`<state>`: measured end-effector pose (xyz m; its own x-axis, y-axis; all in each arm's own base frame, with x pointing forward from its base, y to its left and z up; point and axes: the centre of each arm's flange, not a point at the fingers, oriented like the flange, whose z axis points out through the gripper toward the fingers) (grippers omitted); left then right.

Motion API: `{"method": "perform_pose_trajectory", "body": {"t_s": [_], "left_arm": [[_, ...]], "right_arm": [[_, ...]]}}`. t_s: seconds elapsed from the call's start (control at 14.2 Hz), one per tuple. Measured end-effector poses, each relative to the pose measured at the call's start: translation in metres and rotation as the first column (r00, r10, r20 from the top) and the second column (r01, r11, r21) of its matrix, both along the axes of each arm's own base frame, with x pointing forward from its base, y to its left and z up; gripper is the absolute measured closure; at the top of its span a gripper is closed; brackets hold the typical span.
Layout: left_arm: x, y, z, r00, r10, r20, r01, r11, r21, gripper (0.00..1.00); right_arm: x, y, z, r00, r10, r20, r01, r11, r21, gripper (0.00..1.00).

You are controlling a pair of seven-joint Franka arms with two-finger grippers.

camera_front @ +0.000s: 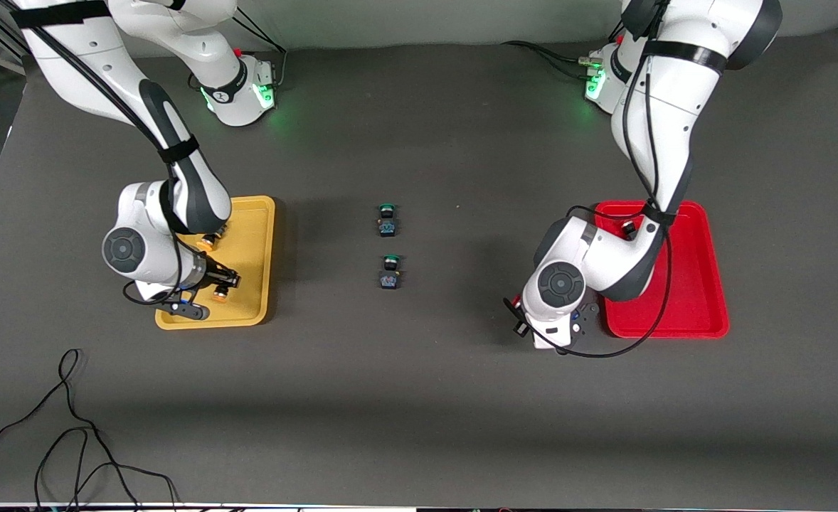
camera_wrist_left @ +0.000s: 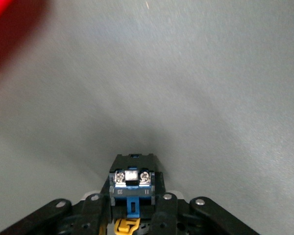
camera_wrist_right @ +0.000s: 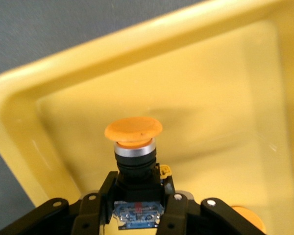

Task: Place red and yellow buttons in trays
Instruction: 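Place the yellow button in the yellow tray while the left gripper lifts the red button, then lower the red button into the red tray with the left gripper and release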

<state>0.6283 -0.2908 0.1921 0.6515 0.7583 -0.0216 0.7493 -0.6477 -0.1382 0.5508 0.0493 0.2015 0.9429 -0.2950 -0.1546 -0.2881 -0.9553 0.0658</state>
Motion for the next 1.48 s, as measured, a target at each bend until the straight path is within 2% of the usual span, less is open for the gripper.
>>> {"method": "perform_pose_trajectory", "body": {"t_s": [0.21,0.35,0.42,0.64,0.71,0.92,1.06,1.2,1.41,1.48], "left_arm": [[0.016,0.047,0.037,0.990,-0.074,-0.121,0.080,0.996,0.046,0.67],[0.023,0.098,0.062,0.972,-0.130,-0.195,0.141,0.989,0.041,0.67],[0.028,0.129,0.074,0.968,-0.148,-0.204,0.157,0.987,0.031,0.67],[0.030,0.225,0.087,0.961,-0.190,-0.200,0.195,0.981,0.007,0.67],[0.027,0.252,0.079,0.960,-0.207,-0.186,0.211,0.977,0.004,0.67],[0.004,0.306,0.031,0.961,-0.249,-0.121,0.249,0.968,-0.011,0.67],[-0.014,0.317,0.003,0.957,-0.272,-0.101,0.272,0.962,-0.014,0.67],[-0.022,0.320,-0.005,0.948,-0.301,-0.106,0.301,0.954,-0.020,0.64],[-0.020,0.320,0.025,0.943,-0.317,-0.100,0.318,0.948,-0.008,0.37],[-0.019,0.318,0.043,0.943,-0.319,-0.095,0.320,0.947,0.000,0.25]], "right_arm": [[-0.002,0.000,-0.004,1.000,0.000,0.004,0.000,1.000,0.000,0.59],[0.000,0.000,-0.002,1.000,-0.002,0.012,0.002,1.000,0.002,0.45],[0.001,0.000,0.000,1.000,-0.003,0.017,0.003,1.000,0.003,0.36],[0.012,0.002,0.024,0.999,-0.003,0.042,0.002,1.000,0.011,0.04],[0.018,0.004,0.042,0.999,-0.001,0.041,0.001,1.000,0.015,0.00],[0.031,0.008,0.131,0.998,0.012,0.063,-0.014,0.999,0.039,0.00],[0.025,0.009,0.194,0.993,0.072,0.098,-0.078,0.995,0.061,0.00],[0.010,0.003,0.246,0.979,0.151,0.137,-0.163,0.984,0.077,0.00],[-0.018,-0.009,0.313,0.953,0.228,0.198,-0.249,0.964,0.088,0.00],[-0.028,-0.013,0.332,0.948,0.233,0.217,-0.257,0.962,0.090,0.00]]}}
